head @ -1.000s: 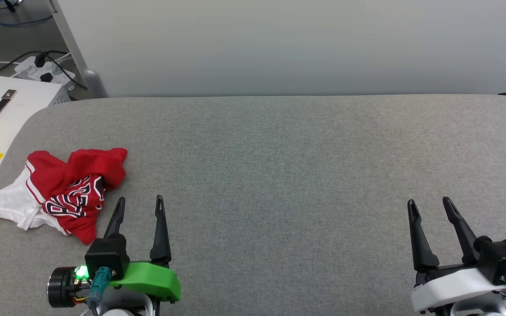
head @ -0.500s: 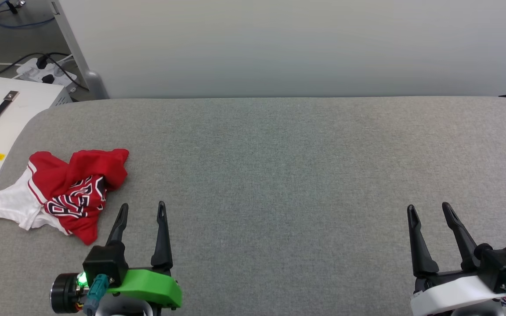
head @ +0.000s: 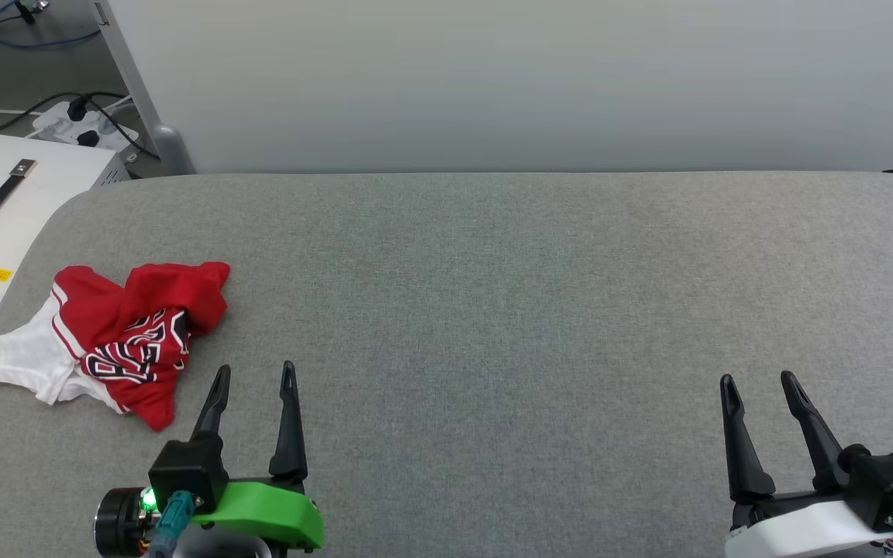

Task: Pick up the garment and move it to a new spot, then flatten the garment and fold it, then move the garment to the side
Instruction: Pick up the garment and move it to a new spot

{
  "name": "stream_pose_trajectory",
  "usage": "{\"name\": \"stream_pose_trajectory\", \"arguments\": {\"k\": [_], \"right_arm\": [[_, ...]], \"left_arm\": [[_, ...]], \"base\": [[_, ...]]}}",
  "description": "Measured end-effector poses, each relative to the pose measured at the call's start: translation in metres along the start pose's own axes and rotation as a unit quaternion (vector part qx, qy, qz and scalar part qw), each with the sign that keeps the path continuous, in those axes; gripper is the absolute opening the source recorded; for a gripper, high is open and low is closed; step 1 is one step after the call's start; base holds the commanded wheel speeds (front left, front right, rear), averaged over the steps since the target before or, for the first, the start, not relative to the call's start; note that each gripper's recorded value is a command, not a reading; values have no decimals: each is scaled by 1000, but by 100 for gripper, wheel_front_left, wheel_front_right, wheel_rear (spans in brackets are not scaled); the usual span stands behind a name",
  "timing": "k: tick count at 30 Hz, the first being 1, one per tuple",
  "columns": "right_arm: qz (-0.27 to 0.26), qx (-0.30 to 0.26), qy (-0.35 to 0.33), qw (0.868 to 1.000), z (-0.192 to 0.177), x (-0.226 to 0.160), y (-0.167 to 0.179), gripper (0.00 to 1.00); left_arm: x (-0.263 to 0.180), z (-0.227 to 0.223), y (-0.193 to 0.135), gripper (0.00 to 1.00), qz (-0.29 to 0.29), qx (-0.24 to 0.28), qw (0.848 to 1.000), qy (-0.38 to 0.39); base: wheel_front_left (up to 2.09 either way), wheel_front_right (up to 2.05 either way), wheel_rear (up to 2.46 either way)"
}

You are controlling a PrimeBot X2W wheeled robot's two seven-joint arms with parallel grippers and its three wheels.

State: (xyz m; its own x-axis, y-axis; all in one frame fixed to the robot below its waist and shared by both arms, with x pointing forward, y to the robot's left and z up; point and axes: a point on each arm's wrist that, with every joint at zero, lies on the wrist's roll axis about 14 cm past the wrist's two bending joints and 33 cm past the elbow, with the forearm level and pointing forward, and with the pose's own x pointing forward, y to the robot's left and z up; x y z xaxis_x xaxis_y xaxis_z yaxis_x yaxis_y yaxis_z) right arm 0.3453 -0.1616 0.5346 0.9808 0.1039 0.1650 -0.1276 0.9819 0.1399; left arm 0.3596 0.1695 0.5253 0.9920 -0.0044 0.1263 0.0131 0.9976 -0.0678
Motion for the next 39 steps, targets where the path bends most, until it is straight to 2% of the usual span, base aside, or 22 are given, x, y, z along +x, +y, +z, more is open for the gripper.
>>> {"name": "stream_pose_trajectory", "arguments": {"k": [17, 28, 39], "right_arm": [[12, 6, 5, 1000, -7, 1, 7, 100], [68, 11, 19, 997, -18, 18, 42, 100], [142, 24, 35, 989, -33, 36, 89, 100]], "left_arm": [[-6, -5, 10, 100, 18, 3, 1000, 3], [-25, -4, 51, 100, 87, 15, 996, 7], [-62, 1, 102, 100, 175, 28, 984, 8]], "base": [[0, 0, 0], [0, 0, 0], [0, 0, 0]]}}
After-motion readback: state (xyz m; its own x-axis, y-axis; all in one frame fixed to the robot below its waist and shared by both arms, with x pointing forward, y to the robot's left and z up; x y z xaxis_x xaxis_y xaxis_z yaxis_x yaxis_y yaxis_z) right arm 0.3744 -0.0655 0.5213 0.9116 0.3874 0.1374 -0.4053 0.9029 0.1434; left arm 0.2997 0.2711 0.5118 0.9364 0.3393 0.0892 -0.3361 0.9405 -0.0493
